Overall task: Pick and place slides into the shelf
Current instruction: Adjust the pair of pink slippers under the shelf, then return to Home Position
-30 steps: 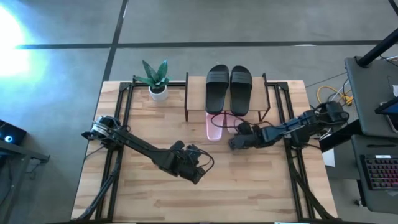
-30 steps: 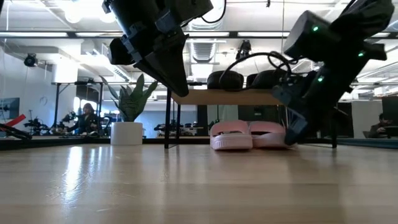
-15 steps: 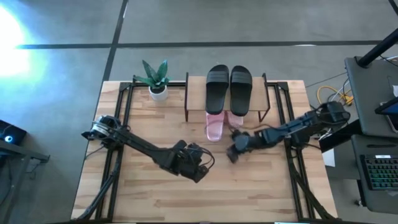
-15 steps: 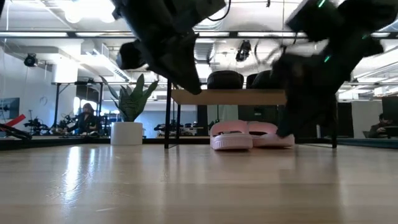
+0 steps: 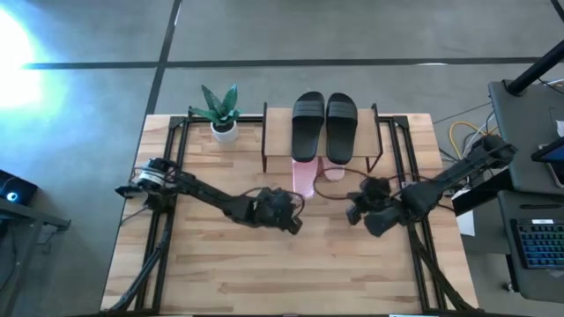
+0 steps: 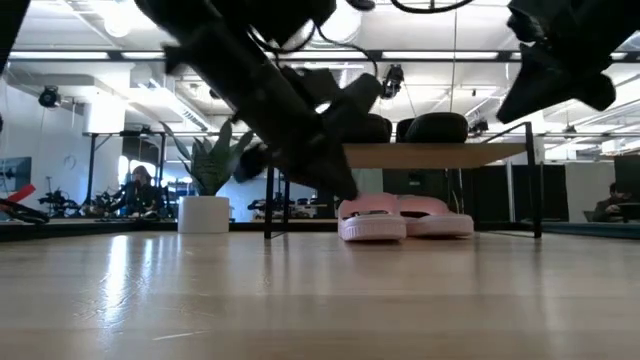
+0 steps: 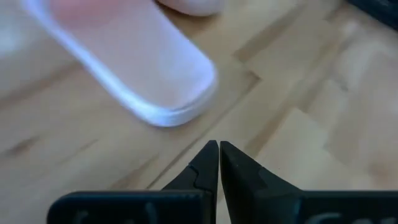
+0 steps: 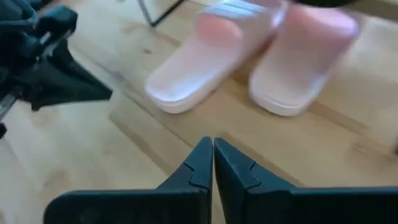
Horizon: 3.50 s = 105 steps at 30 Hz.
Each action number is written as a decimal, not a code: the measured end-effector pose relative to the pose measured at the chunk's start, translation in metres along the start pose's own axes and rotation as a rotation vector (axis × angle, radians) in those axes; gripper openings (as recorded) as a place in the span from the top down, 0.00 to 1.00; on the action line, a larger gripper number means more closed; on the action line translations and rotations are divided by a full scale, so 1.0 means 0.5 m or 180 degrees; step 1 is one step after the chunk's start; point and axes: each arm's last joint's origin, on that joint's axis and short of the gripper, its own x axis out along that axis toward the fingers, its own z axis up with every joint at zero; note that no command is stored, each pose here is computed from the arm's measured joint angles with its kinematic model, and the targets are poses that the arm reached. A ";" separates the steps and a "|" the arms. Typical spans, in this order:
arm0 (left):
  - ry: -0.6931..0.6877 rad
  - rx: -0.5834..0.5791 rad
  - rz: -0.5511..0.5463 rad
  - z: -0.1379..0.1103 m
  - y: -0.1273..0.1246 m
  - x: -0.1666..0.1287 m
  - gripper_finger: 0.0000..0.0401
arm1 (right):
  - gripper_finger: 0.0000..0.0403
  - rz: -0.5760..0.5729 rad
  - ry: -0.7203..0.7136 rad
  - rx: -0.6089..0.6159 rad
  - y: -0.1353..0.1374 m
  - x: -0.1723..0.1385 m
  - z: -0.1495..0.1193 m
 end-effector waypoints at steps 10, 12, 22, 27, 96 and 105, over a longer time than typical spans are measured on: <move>0.0410 -0.0182 -0.0641 0.029 0.029 0.065 1.00 | 0.98 -0.0187 -0.0031 0.0092 -0.045 -0.029 0.016; 0.0400 -0.0218 -0.0661 0.032 0.034 0.077 1.00 | 0.98 -0.0193 -0.0033 0.0086 -0.046 -0.028 0.015; 0.0194 -0.0186 -0.0438 0.057 0.067 0.144 1.00 | 0.98 -0.0321 -0.0001 0.0045 -0.056 -0.014 -0.002; -0.0056 -0.0083 -0.0299 0.089 0.070 0.166 1.00 | 0.98 -0.0336 -0.0044 0.0117 -0.058 -0.012 -0.004; -0.1428 -0.0323 -0.2161 0.046 0.383 -0.333 1.00 | 0.98 0.1413 -0.0316 0.0794 -0.292 -0.107 0.076; -0.1743 -0.0419 -0.2251 -0.024 0.442 -0.342 1.00 | 0.98 0.2038 -0.1277 0.0321 -0.272 -0.095 0.096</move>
